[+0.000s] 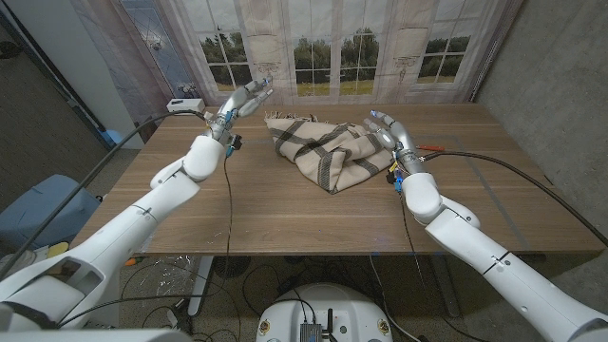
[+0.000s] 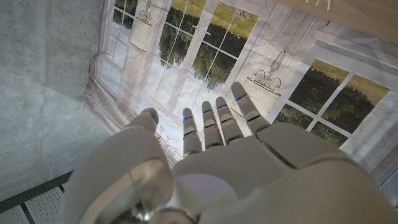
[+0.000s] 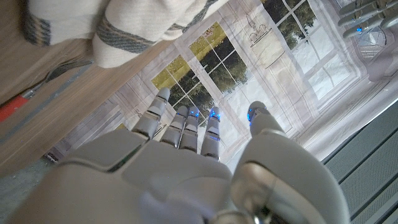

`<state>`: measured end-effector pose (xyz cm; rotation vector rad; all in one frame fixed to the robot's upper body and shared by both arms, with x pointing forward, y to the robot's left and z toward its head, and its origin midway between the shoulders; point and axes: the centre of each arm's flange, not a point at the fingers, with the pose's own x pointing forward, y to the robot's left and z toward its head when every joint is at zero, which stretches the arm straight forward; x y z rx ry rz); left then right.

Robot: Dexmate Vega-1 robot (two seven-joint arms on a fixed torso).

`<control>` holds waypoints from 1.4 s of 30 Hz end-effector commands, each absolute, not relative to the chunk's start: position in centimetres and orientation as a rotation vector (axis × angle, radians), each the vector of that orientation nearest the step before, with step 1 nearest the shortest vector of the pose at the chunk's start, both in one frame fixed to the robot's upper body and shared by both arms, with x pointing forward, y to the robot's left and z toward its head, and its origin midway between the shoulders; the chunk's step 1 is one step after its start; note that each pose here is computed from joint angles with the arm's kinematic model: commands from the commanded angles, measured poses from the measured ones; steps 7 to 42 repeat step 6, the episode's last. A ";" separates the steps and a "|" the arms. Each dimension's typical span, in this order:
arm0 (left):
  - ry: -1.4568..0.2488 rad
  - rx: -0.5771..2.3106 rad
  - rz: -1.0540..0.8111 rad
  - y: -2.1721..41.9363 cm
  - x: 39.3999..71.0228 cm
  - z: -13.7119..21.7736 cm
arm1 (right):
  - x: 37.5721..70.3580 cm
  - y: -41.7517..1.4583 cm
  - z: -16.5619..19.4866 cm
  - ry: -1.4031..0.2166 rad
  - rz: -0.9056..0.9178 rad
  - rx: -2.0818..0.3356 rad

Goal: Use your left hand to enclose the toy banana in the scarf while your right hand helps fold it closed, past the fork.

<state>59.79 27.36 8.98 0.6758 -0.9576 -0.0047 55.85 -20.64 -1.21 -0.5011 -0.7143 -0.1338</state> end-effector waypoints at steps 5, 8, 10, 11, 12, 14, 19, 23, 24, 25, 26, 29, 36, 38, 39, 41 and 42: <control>-0.855 0.585 -0.099 28.9 62.3 7.5 | 54.3 -22.7 -2.4 -0.745 -0.319 -0.453; -0.846 0.576 -0.101 28.7 62.5 7.4 | 54.1 -22.6 -2.6 -0.749 -0.309 -0.453; -0.846 0.576 -0.101 28.7 62.5 7.4 | 54.1 -22.6 -2.6 -0.749 -0.309 -0.453; -0.846 0.576 -0.101 28.7 62.5 7.4 | 54.1 -22.6 -2.6 -0.749 -0.309 -0.453; -0.846 0.576 -0.101 28.7 62.5 7.4 | 54.1 -22.6 -2.6 -0.749 -0.309 -0.453; -0.846 0.576 -0.101 28.7 62.5 7.4 | 54.1 -22.6 -2.6 -0.749 -0.309 -0.453; -0.846 0.576 -0.101 28.7 62.5 7.4 | 54.1 -22.6 -2.6 -0.749 -0.309 -0.453; -0.846 0.576 -0.101 28.7 62.5 7.4 | 54.1 -22.6 -2.6 -0.749 -0.309 -0.453; -0.846 0.576 -0.101 28.7 62.5 7.4 | 54.1 -22.6 -2.6 -0.749 -0.309 -0.453; -0.846 0.576 -0.101 28.7 62.5 7.4 | 54.1 -22.6 -2.6 -0.749 -0.309 -0.453; -0.846 0.576 -0.101 28.7 62.5 7.4 | 54.1 -22.6 -2.6 -0.749 -0.309 -0.453; -0.846 0.576 -0.101 28.7 62.5 7.4 | 54.1 -22.6 -2.6 -0.749 -0.309 -0.453; -0.846 0.576 -0.101 28.7 62.5 7.4 | 54.1 -22.6 -2.6 -0.749 -0.309 -0.453; -0.846 0.576 -0.101 28.7 62.5 7.4 | 54.1 -22.6 -2.6 -0.749 -0.309 -0.453; -0.846 0.576 -0.101 28.7 62.5 7.4 | 54.1 -22.6 -2.6 -0.749 -0.309 -0.453; -0.846 0.576 -0.101 28.7 62.5 7.4 | 54.1 -22.6 -2.6 -0.749 -0.309 -0.453; -0.846 0.576 -0.101 28.7 62.5 7.4 | 54.1 -22.6 -2.6 -0.749 -0.309 -0.453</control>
